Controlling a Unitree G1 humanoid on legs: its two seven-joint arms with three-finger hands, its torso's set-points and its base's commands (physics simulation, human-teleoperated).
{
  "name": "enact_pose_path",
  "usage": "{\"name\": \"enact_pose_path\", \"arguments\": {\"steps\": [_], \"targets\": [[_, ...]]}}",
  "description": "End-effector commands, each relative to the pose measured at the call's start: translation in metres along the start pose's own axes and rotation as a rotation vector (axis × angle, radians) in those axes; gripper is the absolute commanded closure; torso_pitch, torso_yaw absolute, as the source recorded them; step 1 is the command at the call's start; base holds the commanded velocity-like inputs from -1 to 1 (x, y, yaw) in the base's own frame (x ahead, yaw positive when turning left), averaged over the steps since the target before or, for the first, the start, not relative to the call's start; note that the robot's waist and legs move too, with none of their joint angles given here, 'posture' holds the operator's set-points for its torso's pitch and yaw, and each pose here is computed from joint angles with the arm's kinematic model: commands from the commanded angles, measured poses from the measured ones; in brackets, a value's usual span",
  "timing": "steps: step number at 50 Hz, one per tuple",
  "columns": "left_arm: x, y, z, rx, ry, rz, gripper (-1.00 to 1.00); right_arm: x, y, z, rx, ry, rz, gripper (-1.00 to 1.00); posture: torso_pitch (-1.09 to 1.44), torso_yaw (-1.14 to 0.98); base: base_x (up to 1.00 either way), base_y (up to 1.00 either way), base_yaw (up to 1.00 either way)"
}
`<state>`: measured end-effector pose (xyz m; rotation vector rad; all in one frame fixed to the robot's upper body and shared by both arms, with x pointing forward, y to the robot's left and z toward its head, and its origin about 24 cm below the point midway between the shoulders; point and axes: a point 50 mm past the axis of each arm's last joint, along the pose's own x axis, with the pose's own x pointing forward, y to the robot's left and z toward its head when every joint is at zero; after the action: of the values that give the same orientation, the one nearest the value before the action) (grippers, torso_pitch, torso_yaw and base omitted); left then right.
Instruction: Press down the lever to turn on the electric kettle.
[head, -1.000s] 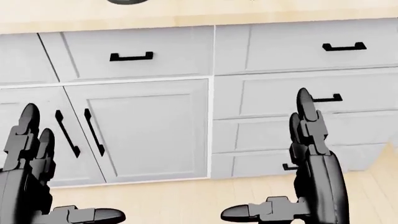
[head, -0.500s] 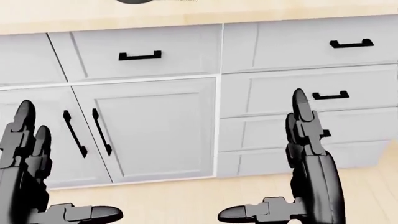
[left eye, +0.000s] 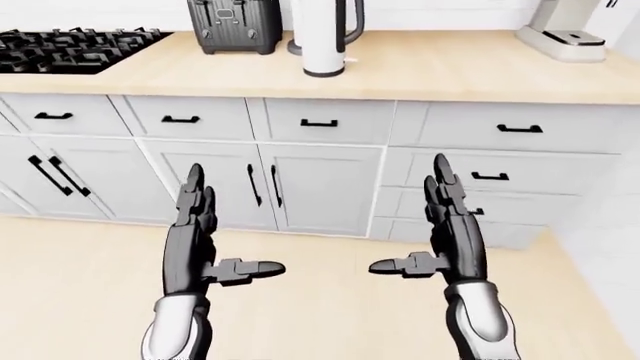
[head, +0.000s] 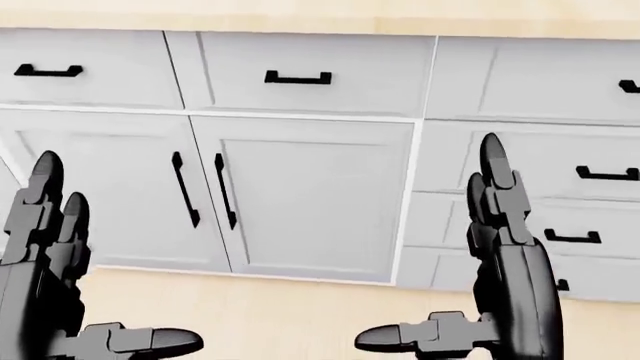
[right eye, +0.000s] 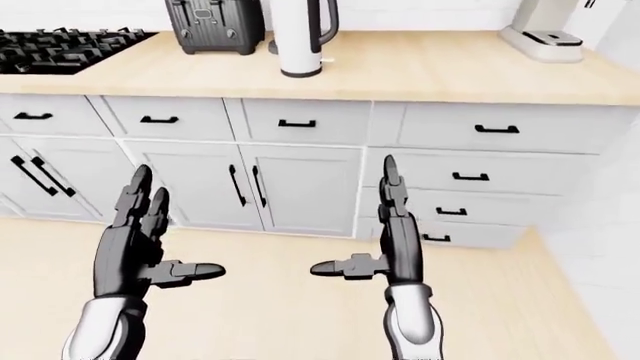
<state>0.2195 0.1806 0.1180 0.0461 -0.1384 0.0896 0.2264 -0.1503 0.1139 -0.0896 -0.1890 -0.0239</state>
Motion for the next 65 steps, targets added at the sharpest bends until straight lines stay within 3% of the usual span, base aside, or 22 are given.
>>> {"name": "enact_pose_path", "arguments": {"steps": [1,65], "targets": [[0.000,0.000,0.011,0.001,-0.069,0.004,-1.00,0.001,-0.001,0.013,-0.004,-0.074,-0.001,-1.00,0.00,0.00,0.00,0.00,0.32],[0.001,-0.001,0.014,0.011,-0.075,-0.003,-1.00,0.001,0.001,0.013,-0.002,-0.094,0.008,-1.00,0.00,0.00,0.07,0.01,0.01]]}}
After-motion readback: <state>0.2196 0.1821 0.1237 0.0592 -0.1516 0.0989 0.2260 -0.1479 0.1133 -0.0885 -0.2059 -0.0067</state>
